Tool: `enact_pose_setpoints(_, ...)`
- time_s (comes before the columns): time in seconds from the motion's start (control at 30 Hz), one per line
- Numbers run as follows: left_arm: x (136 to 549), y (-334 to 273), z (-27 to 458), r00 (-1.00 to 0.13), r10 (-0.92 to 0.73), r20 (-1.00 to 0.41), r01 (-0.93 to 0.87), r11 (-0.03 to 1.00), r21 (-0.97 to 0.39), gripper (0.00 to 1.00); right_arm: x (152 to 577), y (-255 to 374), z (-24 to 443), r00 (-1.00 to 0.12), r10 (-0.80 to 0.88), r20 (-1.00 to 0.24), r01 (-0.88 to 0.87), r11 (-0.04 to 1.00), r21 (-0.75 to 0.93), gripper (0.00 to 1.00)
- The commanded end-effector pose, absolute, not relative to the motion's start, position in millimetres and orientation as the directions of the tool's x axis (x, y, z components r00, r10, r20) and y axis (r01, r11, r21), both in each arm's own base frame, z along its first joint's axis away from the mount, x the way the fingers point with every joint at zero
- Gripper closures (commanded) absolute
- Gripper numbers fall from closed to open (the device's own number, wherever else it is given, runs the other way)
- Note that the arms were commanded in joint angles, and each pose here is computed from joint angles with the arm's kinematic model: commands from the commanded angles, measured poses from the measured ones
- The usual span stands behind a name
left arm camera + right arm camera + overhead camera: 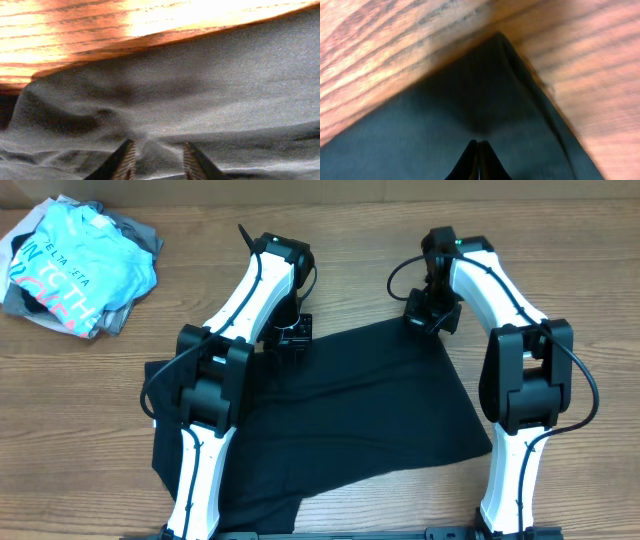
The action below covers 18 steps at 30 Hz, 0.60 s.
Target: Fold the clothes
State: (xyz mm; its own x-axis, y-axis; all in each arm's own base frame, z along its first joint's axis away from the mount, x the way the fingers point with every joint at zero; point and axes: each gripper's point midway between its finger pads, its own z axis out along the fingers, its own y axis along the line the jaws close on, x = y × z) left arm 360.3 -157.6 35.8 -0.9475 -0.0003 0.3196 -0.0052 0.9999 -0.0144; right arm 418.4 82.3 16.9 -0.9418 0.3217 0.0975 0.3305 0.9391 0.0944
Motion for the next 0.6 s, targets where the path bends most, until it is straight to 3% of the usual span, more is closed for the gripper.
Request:
enact_pose_setpoints(0.0,363.1,-157.6,32.8,-0.946,-0.005,0.324,-0.011,1.000,-0.018,0.58,416.8,86.3,13.6,-0.947,0.312,0.075,0.319,0.941,0.114,0.96)
enact_pose_setpoints(0.33,366.2,-158.9,31.8,-0.950,-0.003,0.312,-0.011,1.000,-0.024,0.43,430.0,44.1,-2.7,-0.900,0.430,-0.065,0.434,0.899,-0.060,0.96)
enact_pose_setpoints(0.57,370.6,-160.0,30.5,-0.956,-0.001,0.294,-0.010,1.000,-0.029,0.38,448.3,10.8,-16.0,-0.862,0.490,-0.134,0.501,0.862,-0.077,0.96)
